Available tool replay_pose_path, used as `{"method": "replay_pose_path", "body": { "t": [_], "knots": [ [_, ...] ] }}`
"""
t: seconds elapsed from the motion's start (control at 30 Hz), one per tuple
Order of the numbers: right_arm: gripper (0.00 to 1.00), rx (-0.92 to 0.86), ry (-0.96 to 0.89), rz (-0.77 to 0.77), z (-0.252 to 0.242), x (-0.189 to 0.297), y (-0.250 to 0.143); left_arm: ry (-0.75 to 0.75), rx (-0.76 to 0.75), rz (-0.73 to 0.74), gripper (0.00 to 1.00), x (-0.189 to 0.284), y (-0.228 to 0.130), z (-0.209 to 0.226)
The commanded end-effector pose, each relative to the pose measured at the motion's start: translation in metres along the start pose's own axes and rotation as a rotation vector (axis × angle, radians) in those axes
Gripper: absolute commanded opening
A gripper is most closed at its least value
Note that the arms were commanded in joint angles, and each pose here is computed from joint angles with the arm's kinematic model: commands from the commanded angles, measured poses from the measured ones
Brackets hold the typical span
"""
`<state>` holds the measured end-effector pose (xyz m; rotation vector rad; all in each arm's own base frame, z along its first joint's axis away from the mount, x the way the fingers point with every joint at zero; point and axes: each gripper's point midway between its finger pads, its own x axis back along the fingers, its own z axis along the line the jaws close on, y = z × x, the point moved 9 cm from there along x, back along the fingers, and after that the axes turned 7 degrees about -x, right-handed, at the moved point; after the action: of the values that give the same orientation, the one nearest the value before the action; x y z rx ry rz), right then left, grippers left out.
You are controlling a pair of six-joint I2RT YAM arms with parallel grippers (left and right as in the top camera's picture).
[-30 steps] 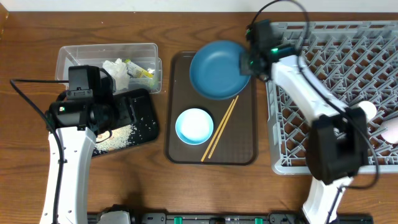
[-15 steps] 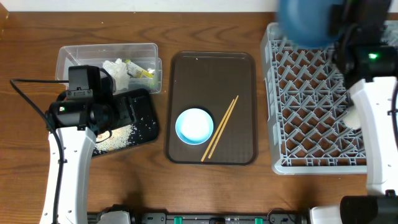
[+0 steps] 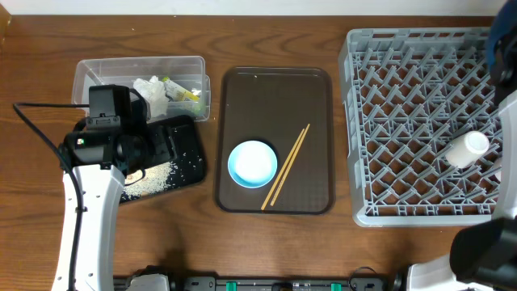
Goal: Sort waste into correct bins and load items into the dishwasher rack
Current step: 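Carry the blue plate right and stand it in the rack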
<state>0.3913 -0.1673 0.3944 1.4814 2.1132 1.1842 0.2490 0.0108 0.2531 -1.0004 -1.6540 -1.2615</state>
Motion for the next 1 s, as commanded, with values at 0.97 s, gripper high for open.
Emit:
{"method": "replay_pose_path", "body": {
  "t": [0.97],
  "knots": [
    [0.01, 0.671, -0.024, -0.043, 0.095, -0.117, -0.042, 0.010, 0.000, -0.013, 0.71, 0.004, 0.001, 0.001]
  ]
}}
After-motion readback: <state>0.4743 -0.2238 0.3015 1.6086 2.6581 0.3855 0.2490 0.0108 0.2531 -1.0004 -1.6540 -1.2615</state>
